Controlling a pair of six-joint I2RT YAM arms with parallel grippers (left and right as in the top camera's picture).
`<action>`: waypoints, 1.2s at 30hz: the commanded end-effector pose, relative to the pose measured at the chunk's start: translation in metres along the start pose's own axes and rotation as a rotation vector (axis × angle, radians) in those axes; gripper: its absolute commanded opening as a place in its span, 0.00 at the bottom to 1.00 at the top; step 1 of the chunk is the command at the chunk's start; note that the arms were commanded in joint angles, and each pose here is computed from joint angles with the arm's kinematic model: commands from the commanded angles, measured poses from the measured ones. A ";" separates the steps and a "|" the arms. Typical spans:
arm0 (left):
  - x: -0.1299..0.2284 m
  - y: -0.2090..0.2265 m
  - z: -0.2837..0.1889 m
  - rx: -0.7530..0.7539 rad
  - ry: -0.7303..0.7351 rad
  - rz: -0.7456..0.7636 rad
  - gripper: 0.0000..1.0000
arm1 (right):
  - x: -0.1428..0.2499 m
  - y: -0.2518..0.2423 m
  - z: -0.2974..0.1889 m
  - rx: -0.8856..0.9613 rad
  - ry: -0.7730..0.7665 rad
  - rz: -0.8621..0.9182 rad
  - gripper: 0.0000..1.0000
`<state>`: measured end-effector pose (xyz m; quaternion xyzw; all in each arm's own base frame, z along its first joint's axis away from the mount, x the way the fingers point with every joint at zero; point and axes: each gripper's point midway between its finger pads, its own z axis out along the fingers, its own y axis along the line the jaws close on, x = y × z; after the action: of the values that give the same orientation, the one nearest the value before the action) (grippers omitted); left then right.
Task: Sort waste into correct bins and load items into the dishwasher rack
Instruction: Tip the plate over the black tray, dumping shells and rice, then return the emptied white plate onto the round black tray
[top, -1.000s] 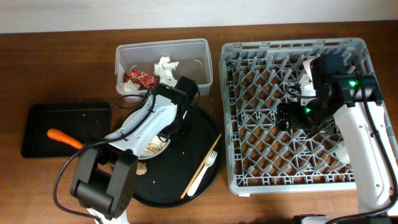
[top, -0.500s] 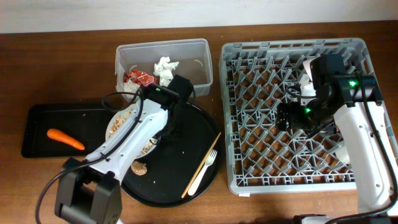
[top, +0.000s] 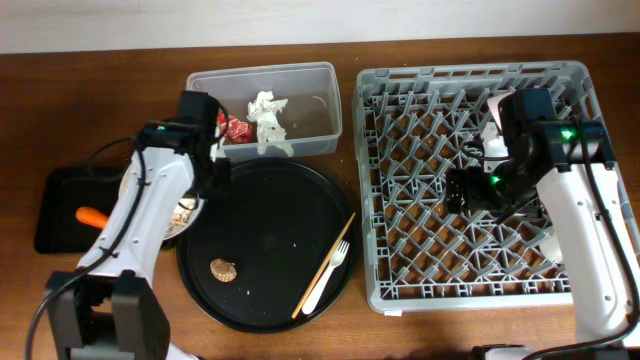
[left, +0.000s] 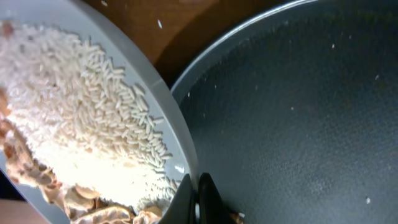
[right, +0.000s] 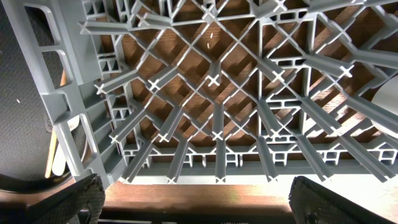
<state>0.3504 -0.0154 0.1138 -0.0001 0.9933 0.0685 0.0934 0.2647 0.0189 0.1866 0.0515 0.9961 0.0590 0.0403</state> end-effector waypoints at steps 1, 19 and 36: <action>-0.015 0.003 -0.012 0.108 -0.067 0.005 0.00 | 0.000 0.000 -0.004 -0.007 -0.013 0.002 0.98; -0.048 0.053 -0.058 0.806 -0.337 -0.216 0.00 | 0.001 0.000 -0.004 -0.006 -0.008 0.003 0.99; -0.041 0.126 -0.101 1.062 -0.541 -0.442 0.00 | 0.004 0.000 -0.004 -0.005 0.002 0.004 0.98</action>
<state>0.3715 0.0903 0.2273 -0.1458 0.8010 -0.4795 0.3274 0.2618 0.0189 0.1863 0.0515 0.9964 0.0587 0.0344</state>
